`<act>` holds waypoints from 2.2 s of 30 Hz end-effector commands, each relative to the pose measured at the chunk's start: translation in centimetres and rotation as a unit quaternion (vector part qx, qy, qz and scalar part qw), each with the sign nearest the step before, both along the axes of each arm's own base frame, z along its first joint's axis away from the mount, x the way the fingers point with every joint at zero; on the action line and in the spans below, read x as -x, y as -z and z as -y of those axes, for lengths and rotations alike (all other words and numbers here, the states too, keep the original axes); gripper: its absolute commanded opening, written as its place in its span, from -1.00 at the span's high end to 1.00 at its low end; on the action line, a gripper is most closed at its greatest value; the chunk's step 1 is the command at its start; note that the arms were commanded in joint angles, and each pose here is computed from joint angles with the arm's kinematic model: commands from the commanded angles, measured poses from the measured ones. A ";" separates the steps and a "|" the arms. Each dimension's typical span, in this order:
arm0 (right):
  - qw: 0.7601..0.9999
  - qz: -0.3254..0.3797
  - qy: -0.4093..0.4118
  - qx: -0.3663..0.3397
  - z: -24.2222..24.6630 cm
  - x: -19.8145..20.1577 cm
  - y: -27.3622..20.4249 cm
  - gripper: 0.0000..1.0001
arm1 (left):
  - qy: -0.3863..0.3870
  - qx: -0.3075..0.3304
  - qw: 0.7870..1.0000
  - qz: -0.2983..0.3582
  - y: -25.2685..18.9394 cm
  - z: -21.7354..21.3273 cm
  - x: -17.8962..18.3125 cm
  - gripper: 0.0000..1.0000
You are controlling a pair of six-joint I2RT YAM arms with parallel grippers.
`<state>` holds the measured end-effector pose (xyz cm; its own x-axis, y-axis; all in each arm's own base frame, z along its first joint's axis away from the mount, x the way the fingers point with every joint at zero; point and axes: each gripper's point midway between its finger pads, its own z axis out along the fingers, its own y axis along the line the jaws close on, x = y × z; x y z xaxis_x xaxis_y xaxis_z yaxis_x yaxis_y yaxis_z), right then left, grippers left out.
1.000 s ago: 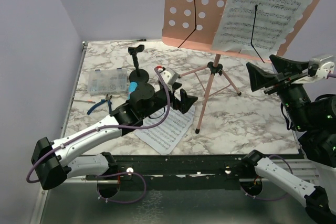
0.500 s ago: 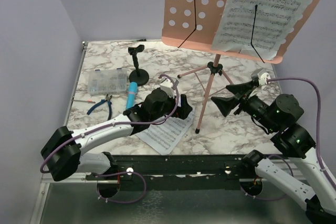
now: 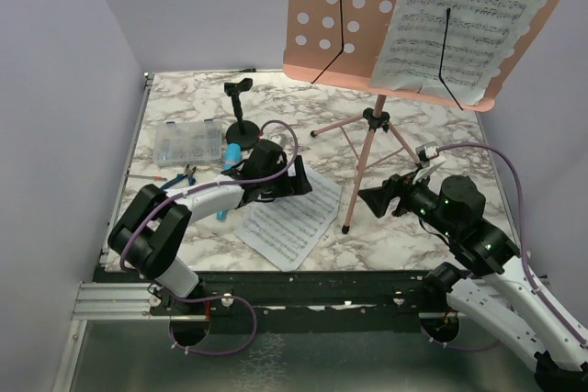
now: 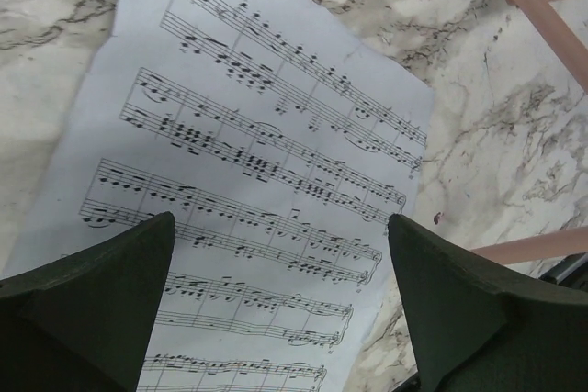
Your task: Set up the instrument practice props
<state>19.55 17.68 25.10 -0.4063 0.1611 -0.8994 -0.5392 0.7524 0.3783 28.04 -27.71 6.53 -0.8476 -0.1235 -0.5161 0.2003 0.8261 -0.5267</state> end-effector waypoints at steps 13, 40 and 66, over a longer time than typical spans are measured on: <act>0.992 -0.073 0.103 0.021 1.5 -2.7 4.8 -0.71 | -0.114 -0.047 0.992 -0.036 0.4 -9.4 -3.9 -0.98; 0.997 -0.023 0.057 0.052 -0.8 -5.0 2.6 -0.71 | -0.010 0.026 0.986 -0.166 3.9 -5.1 1.1 -0.93; 0.998 -0.016 0.044 0.046 -1.8 -5.7 1.5 -0.71 | 0.029 0.054 0.990 -0.128 1.0 -3.7 3.4 -0.61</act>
<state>25.04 18.70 21.87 -0.4533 0.1090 -0.8847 -0.4199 0.8494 0.3198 25.30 -23.77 4.84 -0.9549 -0.1594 -0.2505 0.0407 0.7654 -0.6423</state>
